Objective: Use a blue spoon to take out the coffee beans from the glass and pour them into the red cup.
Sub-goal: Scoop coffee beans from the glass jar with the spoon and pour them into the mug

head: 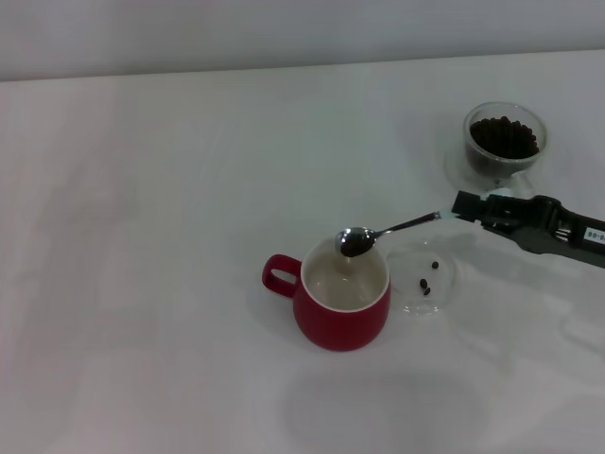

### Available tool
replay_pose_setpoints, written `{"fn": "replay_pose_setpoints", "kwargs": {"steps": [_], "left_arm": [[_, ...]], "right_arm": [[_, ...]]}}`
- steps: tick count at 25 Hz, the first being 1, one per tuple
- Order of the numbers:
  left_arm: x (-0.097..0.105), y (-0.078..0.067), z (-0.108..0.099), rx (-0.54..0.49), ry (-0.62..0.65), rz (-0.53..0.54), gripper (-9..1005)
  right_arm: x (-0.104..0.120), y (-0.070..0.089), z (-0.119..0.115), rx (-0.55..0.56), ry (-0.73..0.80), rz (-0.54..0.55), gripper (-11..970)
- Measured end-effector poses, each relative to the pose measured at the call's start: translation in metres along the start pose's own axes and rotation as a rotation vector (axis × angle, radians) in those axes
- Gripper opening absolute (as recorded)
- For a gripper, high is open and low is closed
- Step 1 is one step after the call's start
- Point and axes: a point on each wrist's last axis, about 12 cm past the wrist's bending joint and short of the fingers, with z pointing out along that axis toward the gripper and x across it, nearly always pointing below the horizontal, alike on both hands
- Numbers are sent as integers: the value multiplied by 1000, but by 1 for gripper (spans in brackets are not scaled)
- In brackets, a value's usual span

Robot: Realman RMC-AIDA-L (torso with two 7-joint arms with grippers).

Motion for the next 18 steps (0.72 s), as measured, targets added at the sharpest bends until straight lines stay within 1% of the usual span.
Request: {"fn": "replay_pose_setpoints", "kwargs": {"steps": [9, 13, 18], "left_arm": [[0, 0, -1, 1, 1, 1, 502], [0, 0, -1, 3, 1, 0, 503], [0, -1, -1, 5, 0, -2, 504]], "right_arm": [[4, 5, -2, -47, 32, -138, 142], [7, 9, 3, -80, 57, -193, 141], [8, 8, 8, -76, 67, -246, 141]]}}
